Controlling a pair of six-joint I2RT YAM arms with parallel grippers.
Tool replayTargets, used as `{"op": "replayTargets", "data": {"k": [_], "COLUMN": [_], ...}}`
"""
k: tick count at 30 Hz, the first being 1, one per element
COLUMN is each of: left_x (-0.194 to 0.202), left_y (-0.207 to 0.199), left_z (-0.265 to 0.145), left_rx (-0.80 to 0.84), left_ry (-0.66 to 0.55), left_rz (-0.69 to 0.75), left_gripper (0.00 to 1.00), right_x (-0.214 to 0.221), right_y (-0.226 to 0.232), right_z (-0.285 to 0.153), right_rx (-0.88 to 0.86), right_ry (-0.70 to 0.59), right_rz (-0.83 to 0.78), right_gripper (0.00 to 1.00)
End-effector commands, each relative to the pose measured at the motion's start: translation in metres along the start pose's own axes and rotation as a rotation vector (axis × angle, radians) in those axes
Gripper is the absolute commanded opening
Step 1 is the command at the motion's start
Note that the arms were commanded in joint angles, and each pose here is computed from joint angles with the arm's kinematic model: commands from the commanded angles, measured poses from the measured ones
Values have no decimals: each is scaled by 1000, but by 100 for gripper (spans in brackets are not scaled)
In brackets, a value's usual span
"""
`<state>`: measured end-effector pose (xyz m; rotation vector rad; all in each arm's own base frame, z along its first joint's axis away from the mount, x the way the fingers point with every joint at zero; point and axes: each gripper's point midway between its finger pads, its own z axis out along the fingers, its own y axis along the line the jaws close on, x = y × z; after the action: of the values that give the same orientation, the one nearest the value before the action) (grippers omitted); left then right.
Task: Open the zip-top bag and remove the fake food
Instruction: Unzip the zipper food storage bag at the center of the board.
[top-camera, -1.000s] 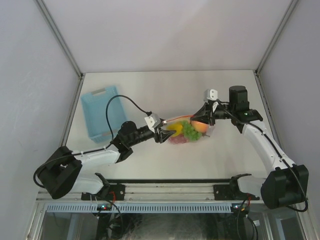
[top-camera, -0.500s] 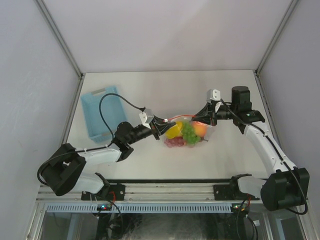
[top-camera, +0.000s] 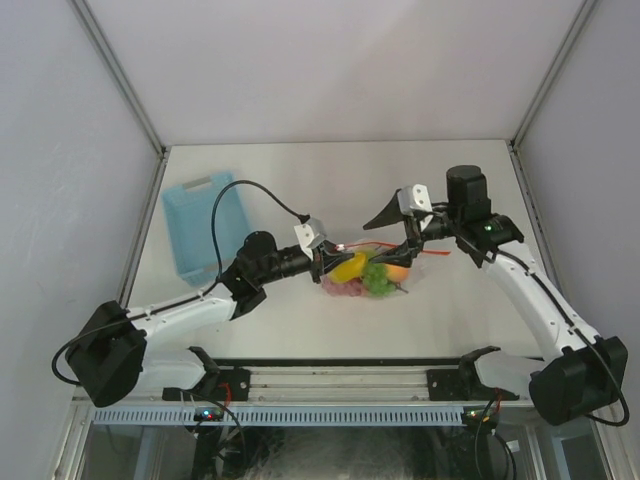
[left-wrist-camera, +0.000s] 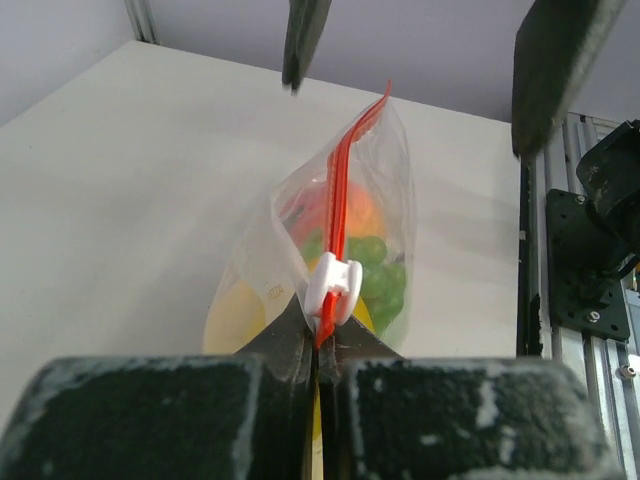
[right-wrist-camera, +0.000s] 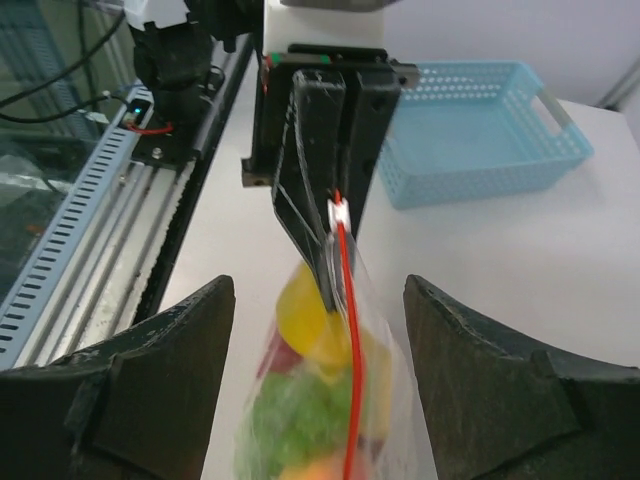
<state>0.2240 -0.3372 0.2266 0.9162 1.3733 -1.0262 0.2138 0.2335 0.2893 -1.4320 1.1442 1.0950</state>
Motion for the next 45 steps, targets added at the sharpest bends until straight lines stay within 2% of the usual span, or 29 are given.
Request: {"op": "replayTargets", "data": {"k": [1, 3, 7, 18, 29, 40, 45], "left_x": [-40, -42, -46, -45, -47, -47, -43], "left_y": [-5, -5, -6, -7, -7, -5, -1], "left_z": [6, 6, 6, 5, 6, 4, -1], "left_rx": [20, 18, 14, 14, 18, -1, -33], "left_ry": [-40, -39, -42, -34, -37, -39, -36], "left_rz": [107, 111, 117, 123, 127, 128, 129], "left_gripper": [0, 0, 0, 0, 0, 0, 0], "right_x": [-15, -12, -10, -6, 3, 3, 3], "right_y": [-9, -13, -16, -12, -11, -3, -1], "right_z": [22, 30, 42, 59, 61, 60, 56], "right_rx": [-23, -18, -30, -68, -72, -98, -93], "right_ry": [-15, 2, 20, 35, 59, 57, 68], "right_rz": [-9, 5, -1, -3, 15, 19, 2], "right_gripper": [66, 60, 57, 40, 30, 9, 3]}}
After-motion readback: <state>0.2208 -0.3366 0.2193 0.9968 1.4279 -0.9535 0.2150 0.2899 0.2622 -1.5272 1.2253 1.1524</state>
